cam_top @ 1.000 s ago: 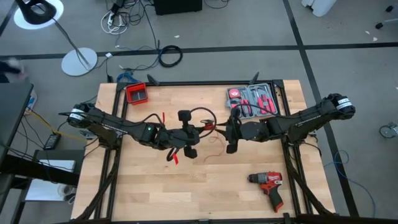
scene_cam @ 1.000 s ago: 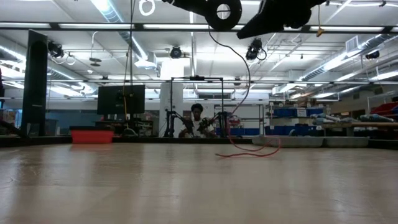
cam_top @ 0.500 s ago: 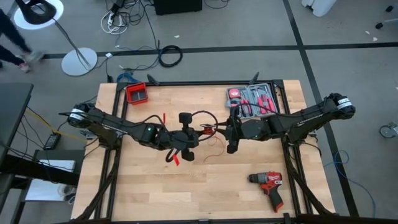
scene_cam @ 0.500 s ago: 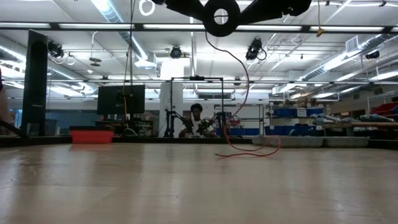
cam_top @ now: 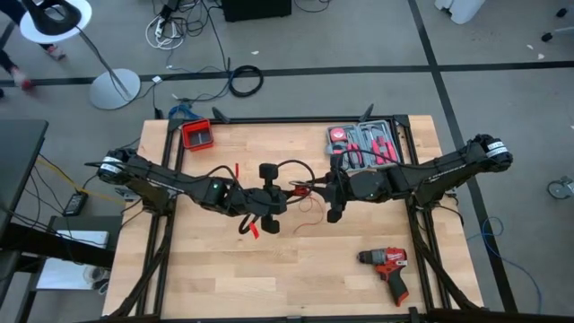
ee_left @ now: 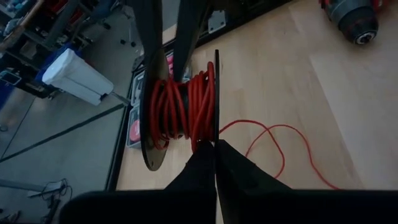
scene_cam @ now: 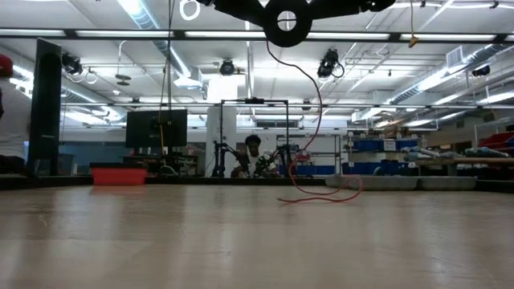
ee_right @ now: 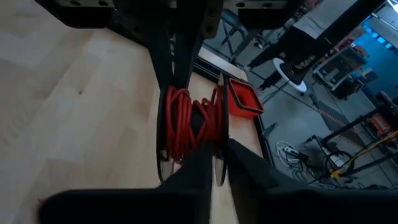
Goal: Coil cords
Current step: Uncoil the red wire from the black spool
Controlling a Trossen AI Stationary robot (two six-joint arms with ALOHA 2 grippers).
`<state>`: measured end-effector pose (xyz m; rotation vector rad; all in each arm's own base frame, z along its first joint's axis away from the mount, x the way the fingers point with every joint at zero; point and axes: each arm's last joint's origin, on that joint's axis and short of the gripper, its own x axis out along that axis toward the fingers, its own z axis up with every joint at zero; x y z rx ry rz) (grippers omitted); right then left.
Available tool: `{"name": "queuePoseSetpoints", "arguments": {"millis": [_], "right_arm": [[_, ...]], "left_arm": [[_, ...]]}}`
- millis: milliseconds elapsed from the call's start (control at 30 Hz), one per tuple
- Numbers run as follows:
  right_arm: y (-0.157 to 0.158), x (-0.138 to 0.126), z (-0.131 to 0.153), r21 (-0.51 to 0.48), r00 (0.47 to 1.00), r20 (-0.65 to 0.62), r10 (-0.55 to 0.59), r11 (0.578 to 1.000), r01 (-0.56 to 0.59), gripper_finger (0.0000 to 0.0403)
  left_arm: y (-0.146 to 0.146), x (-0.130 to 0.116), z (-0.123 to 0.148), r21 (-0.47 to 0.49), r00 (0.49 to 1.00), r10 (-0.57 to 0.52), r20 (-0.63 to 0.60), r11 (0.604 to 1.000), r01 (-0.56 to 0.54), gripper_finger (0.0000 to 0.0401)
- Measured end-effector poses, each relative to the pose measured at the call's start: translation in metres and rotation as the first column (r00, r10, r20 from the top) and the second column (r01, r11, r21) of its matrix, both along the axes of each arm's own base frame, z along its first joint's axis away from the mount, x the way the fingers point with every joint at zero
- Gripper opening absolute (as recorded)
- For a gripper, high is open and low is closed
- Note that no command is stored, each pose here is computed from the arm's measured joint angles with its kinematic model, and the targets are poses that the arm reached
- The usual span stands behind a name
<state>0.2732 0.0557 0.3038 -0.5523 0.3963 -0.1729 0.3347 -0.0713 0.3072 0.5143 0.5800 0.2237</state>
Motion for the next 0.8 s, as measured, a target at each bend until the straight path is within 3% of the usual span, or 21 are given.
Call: {"name": "queuePoseSetpoints", "arguments": {"millis": [67, 233, 433, 700, 800], "right_arm": [[0.000, 0.000, 0.000, -0.003, 1.000, -0.003, 0.001, 1.000, -0.001, 0.0010], [-0.002, 0.000, 0.000, -0.004, 1.000, 0.001, -0.020, 1.000, 0.020, 0.0004], [-0.003, 0.000, 0.000, -0.022, 0.998, 0.001, -0.064, 0.998, 0.064, 0.0002], [-0.006, -0.003, -0.002, -0.123, 0.988, -0.028, -0.155, 0.981, 0.150, 0.0001], [-0.008, -0.003, -0.001, -0.185, 0.981, -0.037, -0.192, 0.966, 0.182, 0.0001]], "left_arm": [[0.000, 0.000, 0.000, 0.001, 1.000, -0.001, -0.002, 1.000, 0.001, 0.0000], [0.000, 0.000, 0.000, 0.007, 1.000, 0.016, 0.006, 1.000, -0.016, 0.0006], [0.000, -0.004, 0.003, 0.053, 0.992, 0.120, 0.035, 0.991, -0.121, 0.0029], [0.001, -0.016, 0.019, 0.028, 0.982, 0.161, 0.094, 0.986, -0.164, 0.0079], [0.001, -0.016, 0.020, -0.022, 0.977, 0.180, 0.113, 0.984, -0.179, 0.0086]]}}
